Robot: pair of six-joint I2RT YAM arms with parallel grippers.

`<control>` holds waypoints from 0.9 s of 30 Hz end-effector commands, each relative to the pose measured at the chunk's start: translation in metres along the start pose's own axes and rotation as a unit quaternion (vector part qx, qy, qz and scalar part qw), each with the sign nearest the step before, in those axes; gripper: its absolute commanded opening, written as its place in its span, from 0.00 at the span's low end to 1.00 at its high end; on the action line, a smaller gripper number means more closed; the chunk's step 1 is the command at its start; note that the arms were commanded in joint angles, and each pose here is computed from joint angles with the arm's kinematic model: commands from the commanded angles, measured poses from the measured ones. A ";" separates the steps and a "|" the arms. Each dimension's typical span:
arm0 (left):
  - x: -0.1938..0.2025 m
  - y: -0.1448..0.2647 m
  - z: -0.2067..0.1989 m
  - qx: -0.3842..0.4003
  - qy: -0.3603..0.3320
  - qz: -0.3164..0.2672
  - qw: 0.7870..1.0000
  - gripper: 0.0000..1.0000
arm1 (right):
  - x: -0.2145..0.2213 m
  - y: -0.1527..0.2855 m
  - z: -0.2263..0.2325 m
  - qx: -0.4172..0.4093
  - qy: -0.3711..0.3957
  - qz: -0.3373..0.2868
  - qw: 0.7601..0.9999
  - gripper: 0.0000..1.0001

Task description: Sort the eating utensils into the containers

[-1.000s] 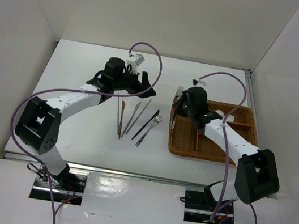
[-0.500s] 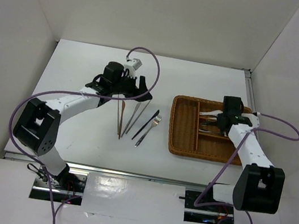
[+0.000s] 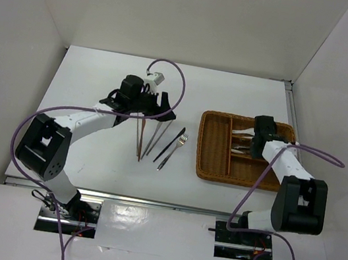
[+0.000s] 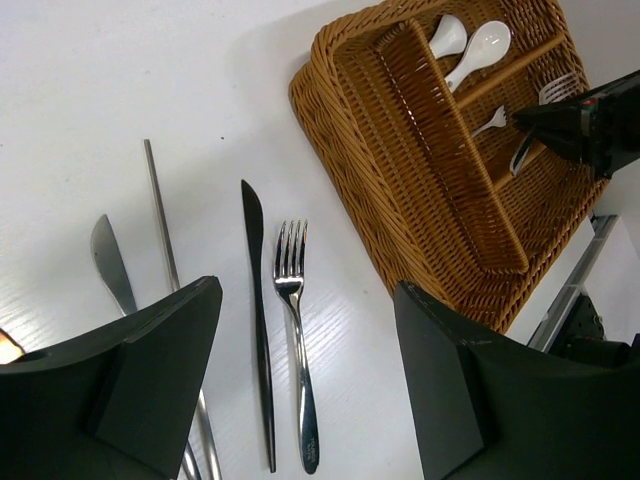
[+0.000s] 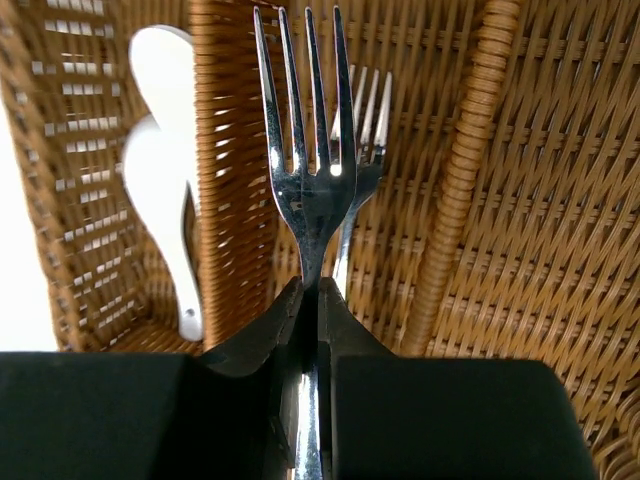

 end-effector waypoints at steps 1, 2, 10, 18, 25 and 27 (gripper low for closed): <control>0.000 -0.001 -0.005 0.022 -0.002 -0.007 1.000 0.83 | -0.004 -0.006 0.005 0.004 -0.002 -0.022 1.000 0.08; 0.001 -0.001 -0.005 0.022 -0.002 -0.007 1.000 0.83 | -0.004 -0.006 0.004 0.004 0.003 -0.022 1.000 0.11; 0.012 -0.001 -0.004 0.035 0.000 0.002 0.999 0.82 | -0.007 0.001 0.014 -0.013 0.031 -0.018 0.999 0.44; 0.036 -0.008 -0.022 0.082 -0.051 0.037 0.995 0.81 | -0.025 0.048 0.048 -0.161 0.104 -0.011 0.981 0.56; 0.071 -0.029 -0.036 0.092 -0.095 0.068 0.989 0.79 | -0.038 0.100 0.059 -0.311 0.160 -0.016 0.937 0.64; 0.082 -0.036 -0.033 0.083 -0.092 0.081 0.989 0.79 | -0.039 0.108 0.058 -0.340 0.173 -0.018 0.924 0.66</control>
Point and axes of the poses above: each gripper's point midway between its finger pads, its own y axis back along the fingers, its own z axis along the line the jaws close on, x = y × z, the point moved 5 cm from there along y, back along the fingers, and after that the axes turned 3 degrees about -y, right-handed, at the moved point
